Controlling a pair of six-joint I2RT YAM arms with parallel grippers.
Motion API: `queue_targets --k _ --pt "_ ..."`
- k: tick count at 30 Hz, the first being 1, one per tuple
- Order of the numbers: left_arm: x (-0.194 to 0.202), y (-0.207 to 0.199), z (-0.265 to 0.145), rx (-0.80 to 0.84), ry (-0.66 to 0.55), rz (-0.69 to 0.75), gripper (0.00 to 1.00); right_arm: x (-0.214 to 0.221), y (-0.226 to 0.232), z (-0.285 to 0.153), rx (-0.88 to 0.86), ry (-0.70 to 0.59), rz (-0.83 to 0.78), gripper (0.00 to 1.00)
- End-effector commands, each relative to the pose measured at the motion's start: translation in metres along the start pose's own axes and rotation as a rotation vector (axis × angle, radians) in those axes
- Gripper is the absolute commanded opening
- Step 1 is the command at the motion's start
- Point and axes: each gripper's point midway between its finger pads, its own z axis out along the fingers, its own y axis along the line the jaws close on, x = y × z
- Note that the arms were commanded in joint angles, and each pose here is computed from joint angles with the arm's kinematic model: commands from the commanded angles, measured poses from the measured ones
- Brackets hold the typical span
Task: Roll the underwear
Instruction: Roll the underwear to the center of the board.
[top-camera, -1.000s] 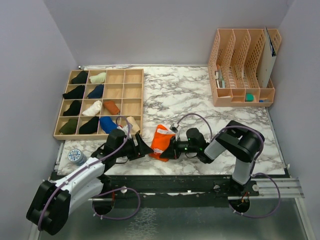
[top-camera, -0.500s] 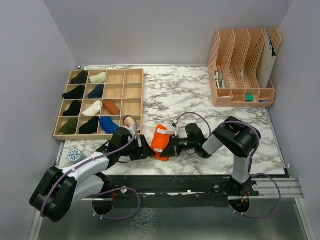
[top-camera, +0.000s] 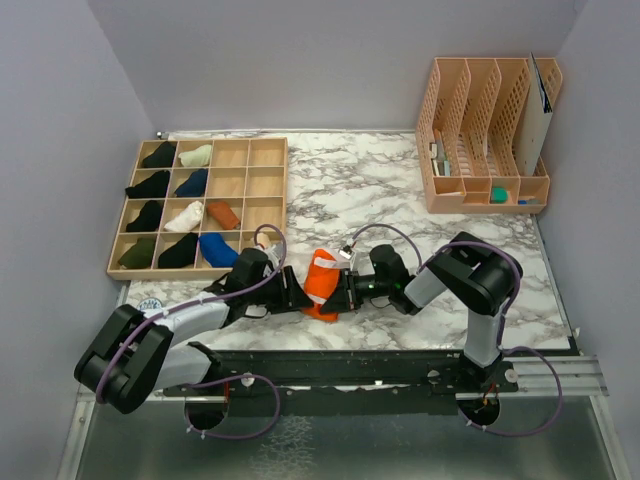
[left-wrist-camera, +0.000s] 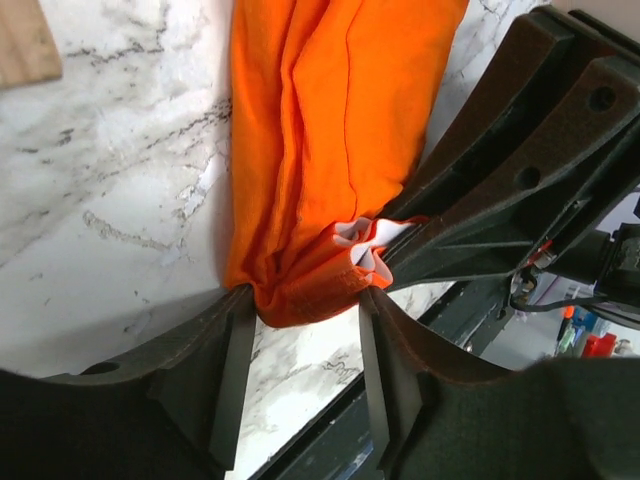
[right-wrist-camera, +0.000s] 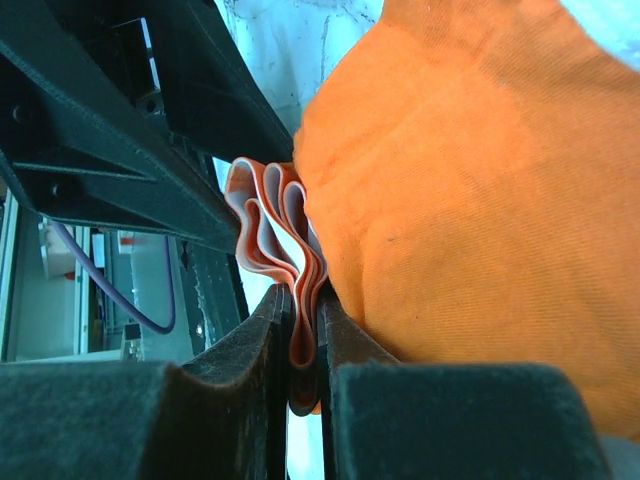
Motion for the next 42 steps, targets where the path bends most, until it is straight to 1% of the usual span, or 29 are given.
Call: queue_targets --k 1,4,6,7,12,16,17,19,27,30,32,33,34,36,37,38,39,41,42 --pt "0.003 0.039 0.007 -0.176 -0.009 -0.014 0.47 0.031 -0.030 -0.010 0.132 0.076 0.087 0.18" --pt "0.006 0.052 0.007 -0.237 -0.009 -0.045 0.41 0.026 -0.024 -0.012 0.121 0.065 0.042 0.27" --pt "0.008 0.058 0.006 -0.257 -0.015 -0.057 0.36 0.021 -0.020 -0.014 0.121 0.050 0.017 0.30" --pt "0.009 0.061 0.006 -0.269 -0.015 -0.061 0.36 0.019 -0.017 -0.014 0.115 0.048 0.006 0.31" --pt "0.011 0.061 0.009 -0.264 0.004 -0.057 0.36 0.014 -0.011 -0.017 0.116 0.055 -0.034 0.39" --pt "0.009 0.052 0.011 -0.227 0.019 -0.035 0.36 0.008 -0.010 -0.026 0.179 0.035 -0.076 0.51" --pt "0.009 0.050 0.012 -0.221 0.023 -0.030 0.36 0.007 -0.012 -0.030 0.201 0.029 -0.087 0.55" --pt "0.009 0.049 0.012 -0.215 0.035 -0.020 0.36 0.003 -0.012 -0.036 0.240 0.016 -0.118 0.62" --pt "0.012 0.038 0.017 -0.172 0.070 0.012 0.36 -0.022 -0.010 -0.062 0.391 -0.055 -0.246 0.64" --pt "0.013 0.034 0.018 -0.163 0.081 0.022 0.36 -0.044 -0.001 -0.076 0.434 -0.161 -0.331 0.64" --pt "0.013 0.032 0.018 -0.159 0.087 0.025 0.36 -0.063 0.014 -0.091 0.438 -0.280 -0.417 0.65" --pt "0.013 0.030 0.018 -0.157 0.090 0.028 0.35 -0.076 0.022 -0.101 0.452 -0.365 -0.440 0.66" --pt "0.013 0.029 0.018 -0.159 0.092 0.033 0.36 -0.086 0.027 -0.111 0.468 -0.446 -0.445 0.72" --pt "0.011 0.027 0.018 -0.165 0.098 0.045 0.36 -0.094 0.028 -0.127 0.509 -0.540 -0.426 0.97" --pt "0.011 0.026 0.018 -0.167 0.103 0.051 0.36 -0.094 0.028 -0.130 0.516 -0.560 -0.422 0.99" --pt "0.010 0.025 0.018 -0.169 0.106 0.056 0.36 -0.093 0.027 -0.130 0.517 -0.553 -0.439 1.00" --pt "0.010 0.024 0.019 -0.169 0.107 0.061 0.36 -0.090 0.026 -0.125 0.508 -0.519 -0.468 1.00" --pt "0.009 0.021 0.019 -0.166 0.113 0.064 0.36 -0.083 0.026 -0.114 0.488 -0.399 -0.570 1.00" --pt "0.008 0.020 0.020 -0.163 0.116 0.065 0.36 -0.081 0.028 -0.111 0.467 -0.368 -0.615 1.00"
